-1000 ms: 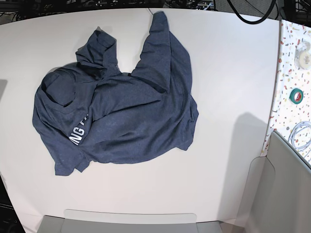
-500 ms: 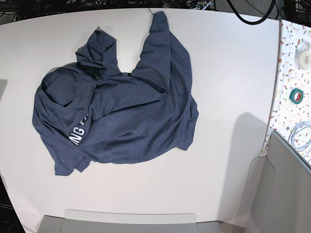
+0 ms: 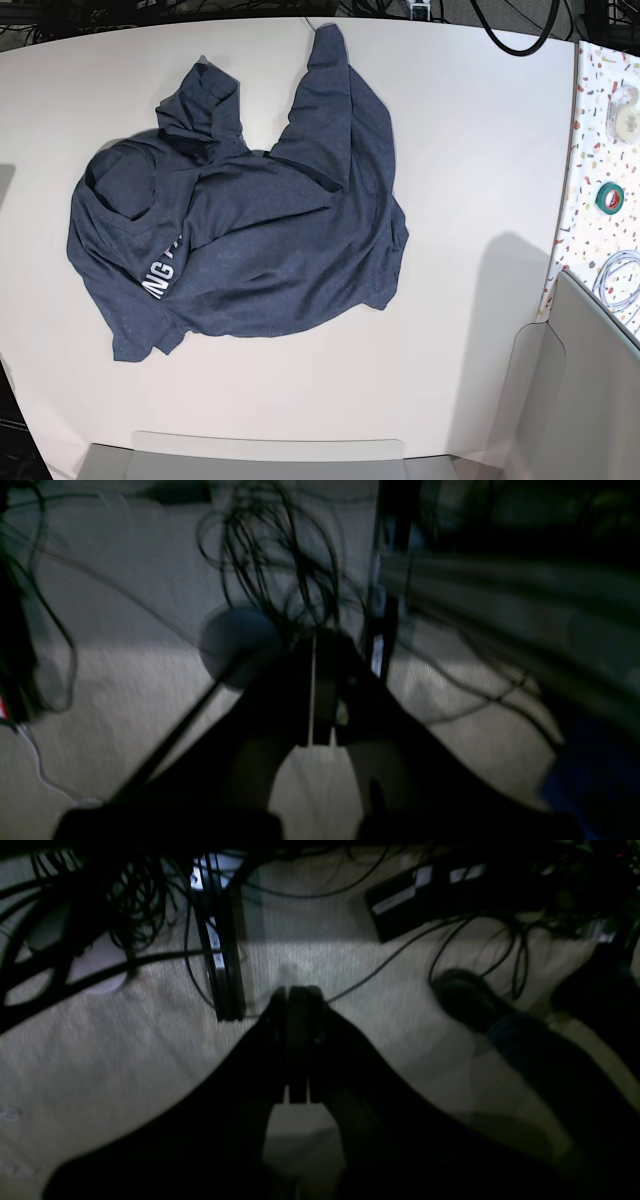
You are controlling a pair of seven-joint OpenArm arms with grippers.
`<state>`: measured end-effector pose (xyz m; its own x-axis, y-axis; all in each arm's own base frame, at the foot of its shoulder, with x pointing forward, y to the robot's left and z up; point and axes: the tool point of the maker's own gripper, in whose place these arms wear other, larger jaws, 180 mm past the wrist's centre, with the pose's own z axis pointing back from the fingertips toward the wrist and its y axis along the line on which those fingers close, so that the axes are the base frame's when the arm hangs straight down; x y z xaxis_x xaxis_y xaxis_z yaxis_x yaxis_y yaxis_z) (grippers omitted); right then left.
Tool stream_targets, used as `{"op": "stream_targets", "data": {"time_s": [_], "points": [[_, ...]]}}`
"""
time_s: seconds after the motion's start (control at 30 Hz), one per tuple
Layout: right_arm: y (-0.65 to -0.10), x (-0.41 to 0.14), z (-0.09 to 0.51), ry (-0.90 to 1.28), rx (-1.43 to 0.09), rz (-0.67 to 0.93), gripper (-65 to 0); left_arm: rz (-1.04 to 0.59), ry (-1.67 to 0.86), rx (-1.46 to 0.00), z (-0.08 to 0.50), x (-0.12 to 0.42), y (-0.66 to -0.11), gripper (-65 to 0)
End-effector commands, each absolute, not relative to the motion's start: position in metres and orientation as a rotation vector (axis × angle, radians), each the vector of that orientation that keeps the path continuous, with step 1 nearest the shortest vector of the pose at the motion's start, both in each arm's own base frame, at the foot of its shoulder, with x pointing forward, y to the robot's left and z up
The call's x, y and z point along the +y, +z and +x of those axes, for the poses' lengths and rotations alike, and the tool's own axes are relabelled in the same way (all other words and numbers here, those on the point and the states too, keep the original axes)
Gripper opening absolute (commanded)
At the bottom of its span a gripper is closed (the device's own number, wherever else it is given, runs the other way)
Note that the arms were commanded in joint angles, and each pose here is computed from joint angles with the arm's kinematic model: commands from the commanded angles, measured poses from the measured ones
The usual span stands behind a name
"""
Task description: Layout the t-shirt on the table in an organized manner, then fold the t-shirt properly
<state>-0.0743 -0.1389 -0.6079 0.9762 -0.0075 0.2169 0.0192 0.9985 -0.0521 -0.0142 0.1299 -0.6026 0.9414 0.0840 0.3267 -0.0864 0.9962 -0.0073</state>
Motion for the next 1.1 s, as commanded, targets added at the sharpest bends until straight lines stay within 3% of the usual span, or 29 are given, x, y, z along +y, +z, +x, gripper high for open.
{"op": "stream_targets", "data": {"time_s": [0.0, 0.57, 1.07], "points": [[-0.599, -0.145, -0.087, -0.011, -0.218, -0.062, -65.0, 0.011, 0.085, -0.354, -0.016, 0.132, -0.593, -65.0], [-0.461, -0.195, -0.065, 0.069, -0.483, -0.164, -65.0, 0.074, -0.039, -0.568, 0.014, 0.164, -0.455, -65.0], [-0.377, -0.192, 0.022, 0.2, -0.765, -0.208, -65.0, 0.081, -0.074, -0.882, 0.1, 0.158, -0.365, -65.0]]}}
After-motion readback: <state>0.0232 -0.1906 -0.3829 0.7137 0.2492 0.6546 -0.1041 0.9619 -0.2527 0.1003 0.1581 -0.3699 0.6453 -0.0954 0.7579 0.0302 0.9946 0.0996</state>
